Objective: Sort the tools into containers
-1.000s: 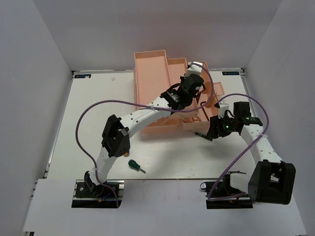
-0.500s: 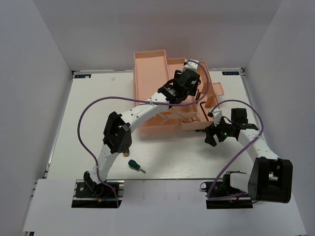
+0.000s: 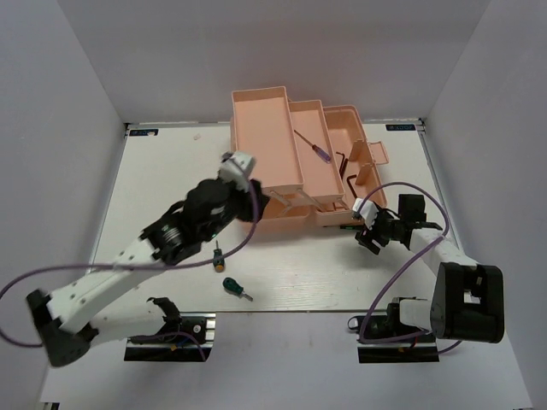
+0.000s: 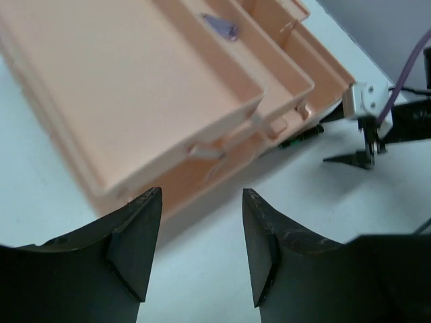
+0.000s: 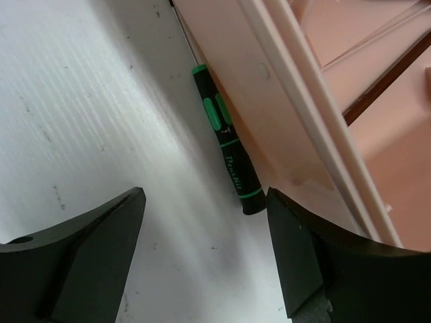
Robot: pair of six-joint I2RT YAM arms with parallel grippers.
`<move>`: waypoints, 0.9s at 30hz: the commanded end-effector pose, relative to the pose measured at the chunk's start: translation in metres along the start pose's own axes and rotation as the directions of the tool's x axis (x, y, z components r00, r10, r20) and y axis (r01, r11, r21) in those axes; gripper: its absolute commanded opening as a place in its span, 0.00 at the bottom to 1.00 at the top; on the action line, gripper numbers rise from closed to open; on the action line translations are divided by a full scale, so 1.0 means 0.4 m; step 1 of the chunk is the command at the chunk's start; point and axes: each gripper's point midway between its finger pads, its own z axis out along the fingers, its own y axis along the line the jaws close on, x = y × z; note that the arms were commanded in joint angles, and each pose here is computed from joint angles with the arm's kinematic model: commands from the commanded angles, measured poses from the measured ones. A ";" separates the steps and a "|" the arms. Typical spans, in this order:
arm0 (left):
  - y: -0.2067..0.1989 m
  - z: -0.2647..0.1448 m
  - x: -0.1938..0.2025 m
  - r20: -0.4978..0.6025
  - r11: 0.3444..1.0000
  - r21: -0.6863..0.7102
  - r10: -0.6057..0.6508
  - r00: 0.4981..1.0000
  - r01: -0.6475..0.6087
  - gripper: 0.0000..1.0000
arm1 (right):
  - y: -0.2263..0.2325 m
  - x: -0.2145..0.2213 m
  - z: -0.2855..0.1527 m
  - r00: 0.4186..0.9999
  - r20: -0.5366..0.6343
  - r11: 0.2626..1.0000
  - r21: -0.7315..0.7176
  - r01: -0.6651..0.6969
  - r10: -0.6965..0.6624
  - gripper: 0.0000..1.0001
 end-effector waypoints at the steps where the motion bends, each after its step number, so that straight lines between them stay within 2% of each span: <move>1: 0.055 -0.089 0.110 -0.033 0.999 -0.017 -0.038 0.999 0.038 0.61 | -0.063 -0.010 0.009 0.998 0.006 0.996 0.076 0.056 -0.057 0.77; 4: 0.098 -0.145 0.184 -0.074 0.997 -0.055 -0.053 0.996 0.049 0.61 | -0.070 0.005 0.015 1.000 -0.014 0.995 0.102 0.012 -0.010 0.77; 9: 0.132 -0.225 0.217 -0.065 0.994 -0.065 -0.097 0.993 0.093 0.62 | -0.067 0.018 0.021 0.998 -0.048 0.998 0.059 -0.024 0.027 0.73; 12: 0.144 -0.239 0.256 -0.089 0.992 -0.076 -0.110 0.990 0.104 0.62 | -0.061 0.027 0.024 0.997 -0.070 0.999 0.026 -0.026 0.028 0.73; 17: 0.155 -0.265 0.258 -0.061 0.988 -0.077 -0.137 0.989 0.132 0.62 | -0.056 0.039 0.039 0.995 -0.090 0.998 -0.018 -0.054 0.052 0.69; 23: 0.162 -0.279 0.274 -0.073 0.986 -0.084 -0.152 0.986 0.146 0.63 | 0.016 0.020 0.019 0.997 -0.068 0.986 -0.165 -0.032 0.021 0.62; 27: 0.163 -0.277 0.306 -0.091 0.984 -0.084 -0.166 0.982 0.158 0.63 | 0.022 0.017 0.010 0.997 -0.065 0.989 -0.141 -0.039 0.030 0.62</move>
